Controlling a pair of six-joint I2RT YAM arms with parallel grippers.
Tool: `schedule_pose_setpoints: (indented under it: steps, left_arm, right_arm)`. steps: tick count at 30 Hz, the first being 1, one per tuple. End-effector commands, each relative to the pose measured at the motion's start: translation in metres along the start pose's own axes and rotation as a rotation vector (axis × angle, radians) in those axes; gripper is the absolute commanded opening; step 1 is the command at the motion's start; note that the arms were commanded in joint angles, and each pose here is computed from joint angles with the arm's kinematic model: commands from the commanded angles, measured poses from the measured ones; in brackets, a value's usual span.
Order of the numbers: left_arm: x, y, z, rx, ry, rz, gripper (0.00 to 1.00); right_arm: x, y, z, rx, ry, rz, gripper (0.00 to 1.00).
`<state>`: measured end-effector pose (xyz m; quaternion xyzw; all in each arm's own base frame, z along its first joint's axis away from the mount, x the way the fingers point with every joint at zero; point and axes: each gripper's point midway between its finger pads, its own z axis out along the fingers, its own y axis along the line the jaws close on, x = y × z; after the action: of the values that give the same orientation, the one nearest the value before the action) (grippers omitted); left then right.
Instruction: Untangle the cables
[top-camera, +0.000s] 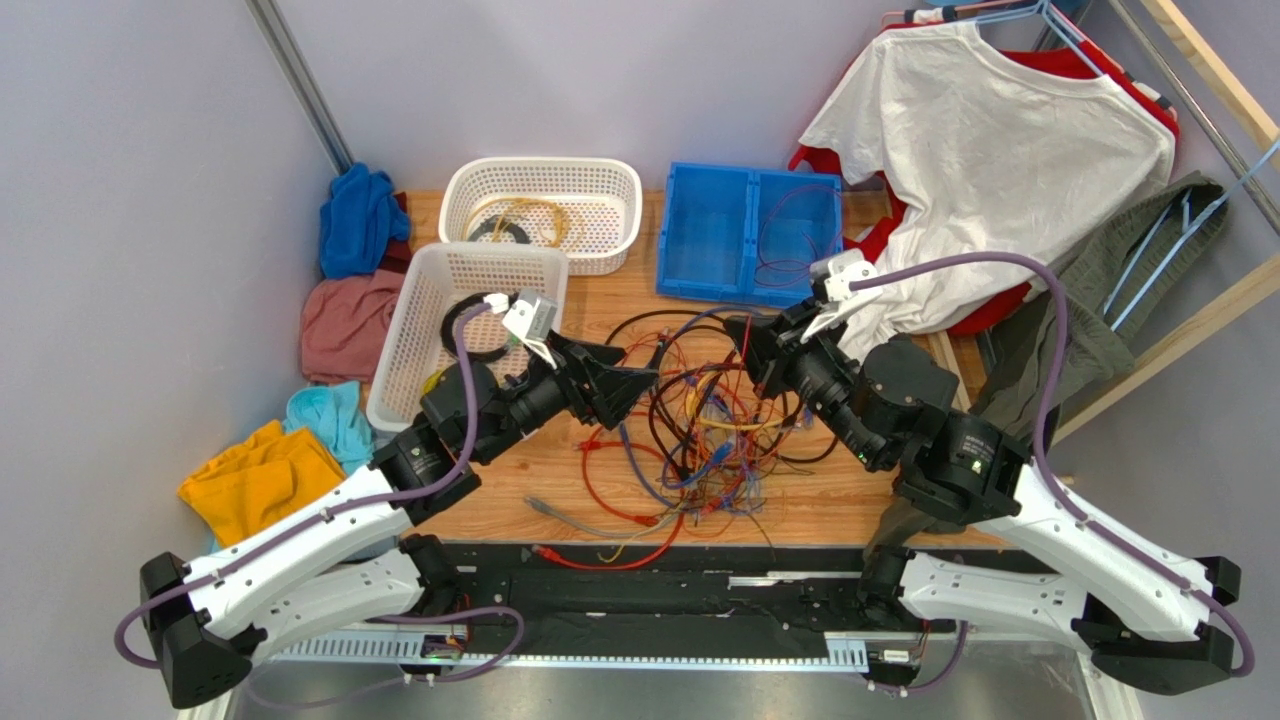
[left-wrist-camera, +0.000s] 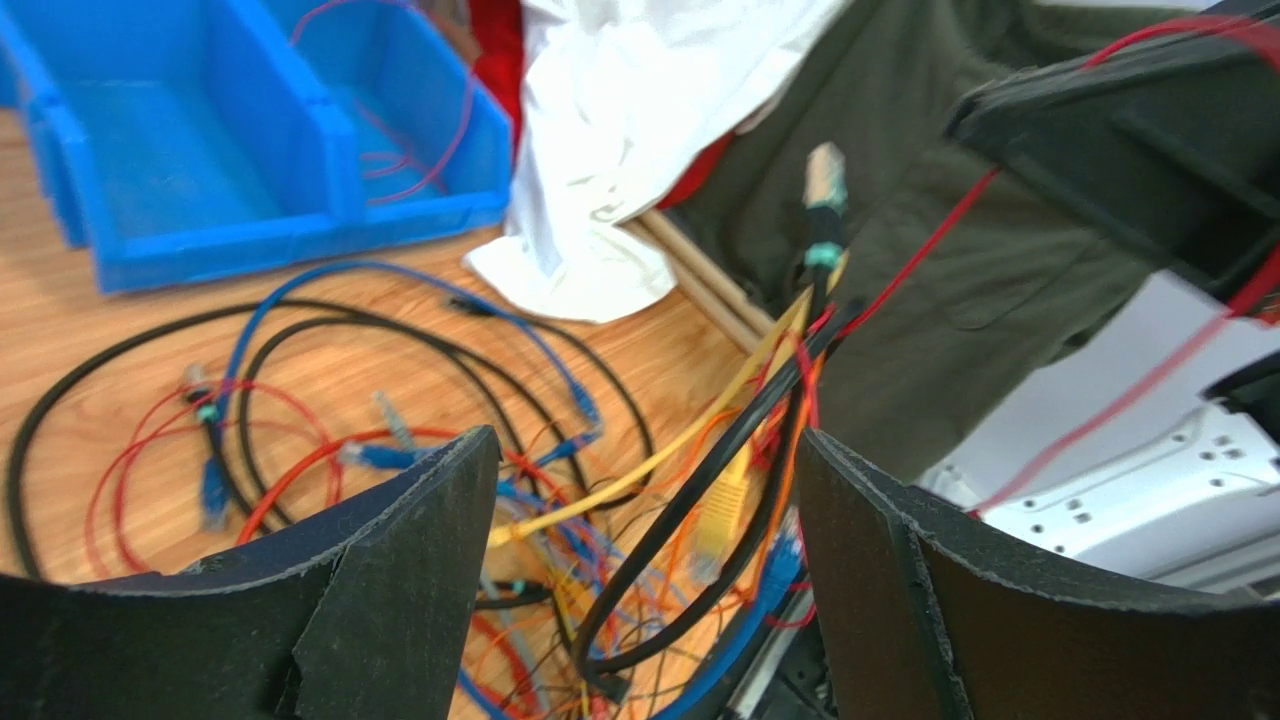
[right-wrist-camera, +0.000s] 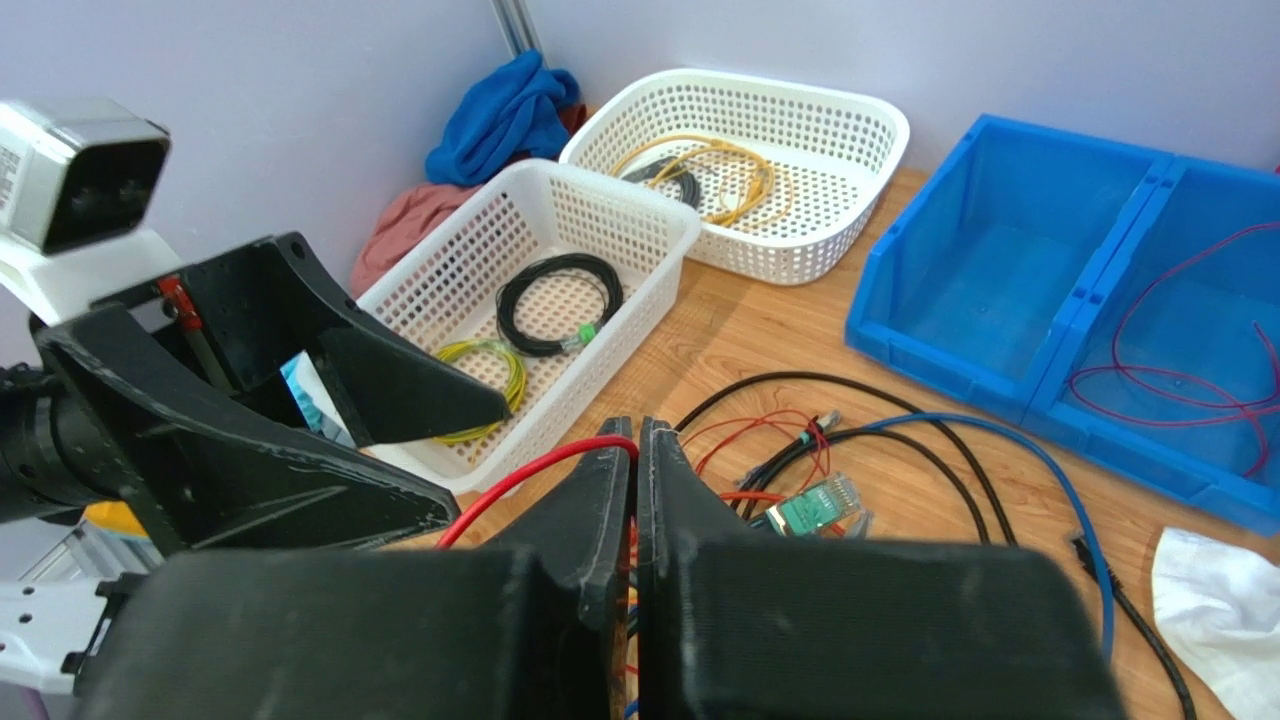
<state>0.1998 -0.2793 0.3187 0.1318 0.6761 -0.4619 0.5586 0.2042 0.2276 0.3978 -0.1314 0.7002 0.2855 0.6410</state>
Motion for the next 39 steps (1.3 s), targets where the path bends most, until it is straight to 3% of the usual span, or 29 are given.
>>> schedule_pose_setpoints:
  steps: [1,10,23,26,30,33,36,37,39]
  left_arm:
    - [-0.018,-0.031,0.0,0.153,-0.072,-0.026,0.8]
    - [0.025,-0.051,0.016,0.271,0.076,-0.054,0.79]
    - [0.086,-0.047,0.035,0.271,0.243,-0.055,0.72]
    - [0.097,-0.04,0.039,0.242,0.269,-0.062,0.69]
    - [0.108,-0.026,0.046,0.18,0.283,-0.061,0.64]
    - [0.116,-0.016,0.053,0.132,0.3,-0.05,0.56]
    - [0.125,0.002,0.059,0.042,0.322,-0.037,0.37]
    - [0.13,0.009,0.059,0.01,0.332,-0.039,0.27]
    - [0.136,0.024,0.06,-0.061,0.33,-0.038,0.19]
  right_arm:
    - [-0.004,0.001,-0.008,-0.026,-0.022,0.041,0.0]
    - [0.019,-0.001,-0.003,-0.017,0.008,0.05,0.0]
    - [0.022,0.002,0.0,-0.029,0.019,0.053,0.0]
    - [0.017,0.004,-0.003,-0.039,0.006,0.058,0.0]
    - [-0.023,0.01,-0.017,-0.085,-0.073,0.074,0.0]
    - [-0.054,0.017,-0.025,-0.121,-0.121,0.065,0.0]
    - [-0.103,0.025,-0.041,-0.167,-0.197,0.068,0.0]
    - [-0.124,0.028,-0.05,-0.187,-0.236,0.077,0.0]
    - [-0.141,0.027,-0.057,-0.191,-0.271,0.064,0.0]
